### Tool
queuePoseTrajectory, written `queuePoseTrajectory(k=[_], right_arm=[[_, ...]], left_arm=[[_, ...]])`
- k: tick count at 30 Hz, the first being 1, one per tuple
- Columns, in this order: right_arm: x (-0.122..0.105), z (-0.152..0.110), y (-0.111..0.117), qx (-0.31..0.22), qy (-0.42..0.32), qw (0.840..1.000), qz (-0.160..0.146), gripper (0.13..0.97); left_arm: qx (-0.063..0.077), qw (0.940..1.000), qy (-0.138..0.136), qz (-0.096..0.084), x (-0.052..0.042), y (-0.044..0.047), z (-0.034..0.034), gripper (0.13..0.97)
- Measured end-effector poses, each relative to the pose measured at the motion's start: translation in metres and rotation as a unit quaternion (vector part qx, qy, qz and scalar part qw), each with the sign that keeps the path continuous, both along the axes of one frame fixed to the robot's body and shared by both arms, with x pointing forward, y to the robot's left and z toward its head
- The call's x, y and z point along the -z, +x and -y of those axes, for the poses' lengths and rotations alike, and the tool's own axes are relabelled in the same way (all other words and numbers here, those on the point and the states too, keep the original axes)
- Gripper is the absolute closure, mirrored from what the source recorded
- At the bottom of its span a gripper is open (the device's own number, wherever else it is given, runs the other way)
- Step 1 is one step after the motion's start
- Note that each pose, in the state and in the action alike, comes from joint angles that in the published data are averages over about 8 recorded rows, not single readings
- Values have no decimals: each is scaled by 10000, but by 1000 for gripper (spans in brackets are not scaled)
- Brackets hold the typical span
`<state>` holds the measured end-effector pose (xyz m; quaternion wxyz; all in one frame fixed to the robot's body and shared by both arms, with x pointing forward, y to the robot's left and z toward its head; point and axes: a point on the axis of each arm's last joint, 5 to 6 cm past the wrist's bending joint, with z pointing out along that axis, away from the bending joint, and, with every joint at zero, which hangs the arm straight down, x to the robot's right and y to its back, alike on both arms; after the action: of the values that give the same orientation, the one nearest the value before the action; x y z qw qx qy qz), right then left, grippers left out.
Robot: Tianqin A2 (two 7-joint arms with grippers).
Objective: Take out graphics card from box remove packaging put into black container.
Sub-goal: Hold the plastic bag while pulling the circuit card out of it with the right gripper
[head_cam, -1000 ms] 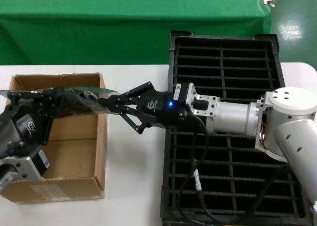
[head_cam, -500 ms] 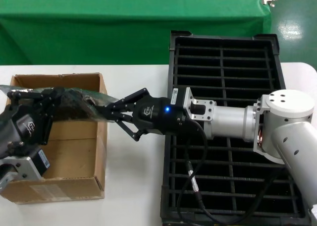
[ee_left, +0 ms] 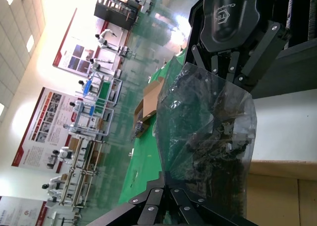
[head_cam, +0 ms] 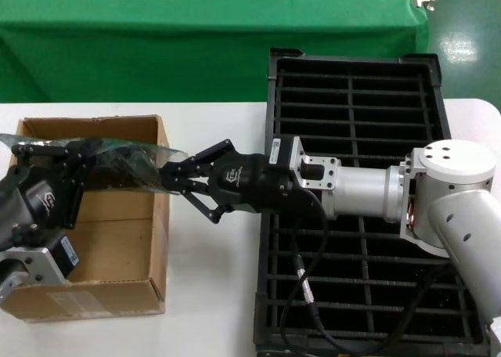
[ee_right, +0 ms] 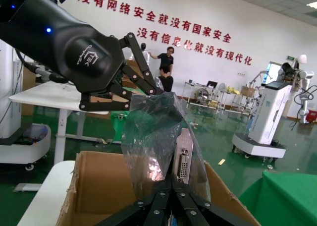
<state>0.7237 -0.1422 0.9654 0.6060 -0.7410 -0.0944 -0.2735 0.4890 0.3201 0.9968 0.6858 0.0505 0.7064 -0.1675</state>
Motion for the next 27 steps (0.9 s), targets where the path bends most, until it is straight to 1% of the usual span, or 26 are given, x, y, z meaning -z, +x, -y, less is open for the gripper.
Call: queuePoseTrajectory(k=[6, 10, 18, 27], right_arm=[[8, 4, 2, -67, -25, 10000, -44, 923], [11, -7, 4, -110, -24, 9999, -70, 923], [-16, -56, 37, -91, 86, 9999, -108, 818], [-35, -91, 57, -61, 190, 9997, -158, 835]], left_arm=[[0, 10000, 0, 0, 0, 0, 0, 958], [0, 10000, 0, 0, 0, 0, 0, 958], [0, 10000, 0, 0, 0, 0, 0, 958], [0, 10000, 0, 0, 0, 0, 0, 958]])
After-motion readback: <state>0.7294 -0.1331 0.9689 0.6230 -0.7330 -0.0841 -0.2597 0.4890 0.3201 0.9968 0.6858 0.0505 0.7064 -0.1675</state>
